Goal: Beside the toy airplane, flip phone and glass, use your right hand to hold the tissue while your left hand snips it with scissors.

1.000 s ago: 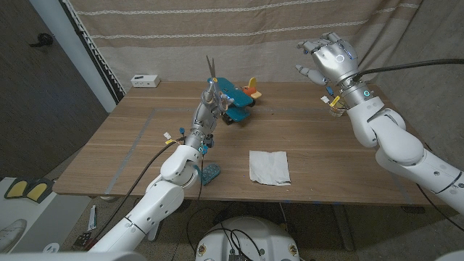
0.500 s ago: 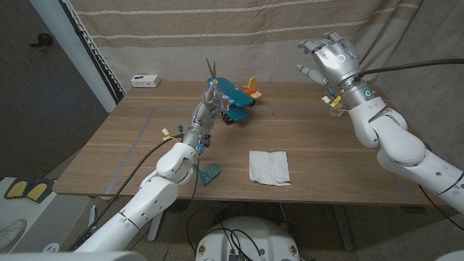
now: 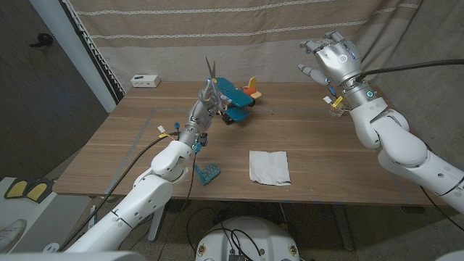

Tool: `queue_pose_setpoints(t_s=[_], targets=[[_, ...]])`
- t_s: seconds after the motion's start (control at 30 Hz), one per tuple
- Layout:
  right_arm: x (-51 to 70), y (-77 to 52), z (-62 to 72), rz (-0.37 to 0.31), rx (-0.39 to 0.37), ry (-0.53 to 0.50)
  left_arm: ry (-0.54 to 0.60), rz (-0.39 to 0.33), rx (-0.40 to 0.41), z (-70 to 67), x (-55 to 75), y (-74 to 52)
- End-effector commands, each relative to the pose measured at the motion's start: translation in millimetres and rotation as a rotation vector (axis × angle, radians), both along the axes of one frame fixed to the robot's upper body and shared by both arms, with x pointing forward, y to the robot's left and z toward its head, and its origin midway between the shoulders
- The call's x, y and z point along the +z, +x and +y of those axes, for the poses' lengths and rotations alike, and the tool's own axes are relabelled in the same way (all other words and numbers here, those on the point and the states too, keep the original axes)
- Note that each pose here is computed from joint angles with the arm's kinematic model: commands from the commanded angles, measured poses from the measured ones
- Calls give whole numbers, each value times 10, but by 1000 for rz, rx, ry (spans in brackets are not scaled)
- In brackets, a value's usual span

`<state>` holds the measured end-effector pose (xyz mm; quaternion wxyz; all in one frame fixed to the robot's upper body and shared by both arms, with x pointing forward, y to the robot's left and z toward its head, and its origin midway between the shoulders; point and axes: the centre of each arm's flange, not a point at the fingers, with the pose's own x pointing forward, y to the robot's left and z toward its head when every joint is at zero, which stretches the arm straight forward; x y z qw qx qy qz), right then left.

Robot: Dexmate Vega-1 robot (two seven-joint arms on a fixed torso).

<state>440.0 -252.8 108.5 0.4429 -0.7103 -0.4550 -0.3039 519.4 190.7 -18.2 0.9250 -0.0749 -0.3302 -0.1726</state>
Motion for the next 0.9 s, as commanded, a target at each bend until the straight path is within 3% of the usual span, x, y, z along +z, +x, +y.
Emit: queue_pose_setpoints(t_s=[0.03, 0.9], targets=[[-20, -2, -16, -4, 2, 7, -25, -57, 76, 217, 121, -186], [-46, 11, 3, -4, 0, 29, -59, -71, 46, 342, 166, -245]])
